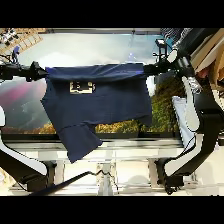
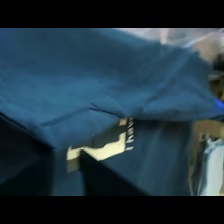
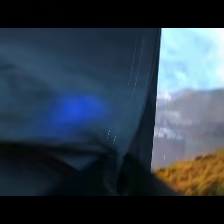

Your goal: Fold the clothes and pants, and hang the long-sleeved shirts on hangers.

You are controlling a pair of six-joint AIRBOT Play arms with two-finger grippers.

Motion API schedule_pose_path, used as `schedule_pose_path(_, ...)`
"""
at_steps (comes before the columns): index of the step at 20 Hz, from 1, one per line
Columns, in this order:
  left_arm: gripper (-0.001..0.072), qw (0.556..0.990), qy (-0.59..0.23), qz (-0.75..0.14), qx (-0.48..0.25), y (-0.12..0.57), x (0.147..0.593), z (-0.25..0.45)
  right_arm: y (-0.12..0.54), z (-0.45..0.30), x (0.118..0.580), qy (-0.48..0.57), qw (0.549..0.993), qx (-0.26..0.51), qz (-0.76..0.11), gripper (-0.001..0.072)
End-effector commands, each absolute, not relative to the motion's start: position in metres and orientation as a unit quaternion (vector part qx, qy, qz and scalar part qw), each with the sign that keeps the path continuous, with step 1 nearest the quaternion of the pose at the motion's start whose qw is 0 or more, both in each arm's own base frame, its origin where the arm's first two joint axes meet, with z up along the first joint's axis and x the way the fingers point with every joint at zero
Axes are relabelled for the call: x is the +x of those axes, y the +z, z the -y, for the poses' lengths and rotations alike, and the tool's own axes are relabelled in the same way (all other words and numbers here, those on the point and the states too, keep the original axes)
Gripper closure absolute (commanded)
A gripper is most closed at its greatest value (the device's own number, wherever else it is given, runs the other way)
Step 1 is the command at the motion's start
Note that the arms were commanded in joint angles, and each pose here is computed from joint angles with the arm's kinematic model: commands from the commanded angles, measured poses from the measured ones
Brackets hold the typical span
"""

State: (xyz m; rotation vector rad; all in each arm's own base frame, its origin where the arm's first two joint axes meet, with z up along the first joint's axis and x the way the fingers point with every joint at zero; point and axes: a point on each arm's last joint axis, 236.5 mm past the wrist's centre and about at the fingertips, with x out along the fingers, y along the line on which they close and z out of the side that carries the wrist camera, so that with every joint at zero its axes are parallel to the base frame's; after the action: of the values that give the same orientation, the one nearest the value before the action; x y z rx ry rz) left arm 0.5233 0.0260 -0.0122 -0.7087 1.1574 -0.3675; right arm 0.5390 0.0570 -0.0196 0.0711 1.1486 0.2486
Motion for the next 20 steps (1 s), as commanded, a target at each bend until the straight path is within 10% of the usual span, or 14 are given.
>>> schedule_pose_path(1, 0.0118, 0.725, -0.167, -0.589, -0.314, -0.025, 0.493, -0.026, -0.03, -0.051, 0.509, 0.12, 0.792, 0.045, -0.597, 0.0261)
schedule_pose_path(3, 0.0209, 0.682, -0.146, -0.655, -0.292, -0.036, 0.453, -0.041, -0.035, -0.034, 0.472, 0.121, 0.743, 0.08, -0.654, 0.0273)
schedule_pose_path(12, 0.0136, 0.642, -0.105, -0.709, -0.272, -0.056, 0.292, -0.007, -0.056, -0.035, 0.299, 0.209, 0.627, 0.24, -0.711, 0.0184)
schedule_pose_path(20, 0.0135, 0.583, -0.13, -0.751, -0.28, -0.07, 0.216, 0.024, -0.059, -0.023, 0.278, 0.205, 0.603, 0.303, -0.709, 0.0186)
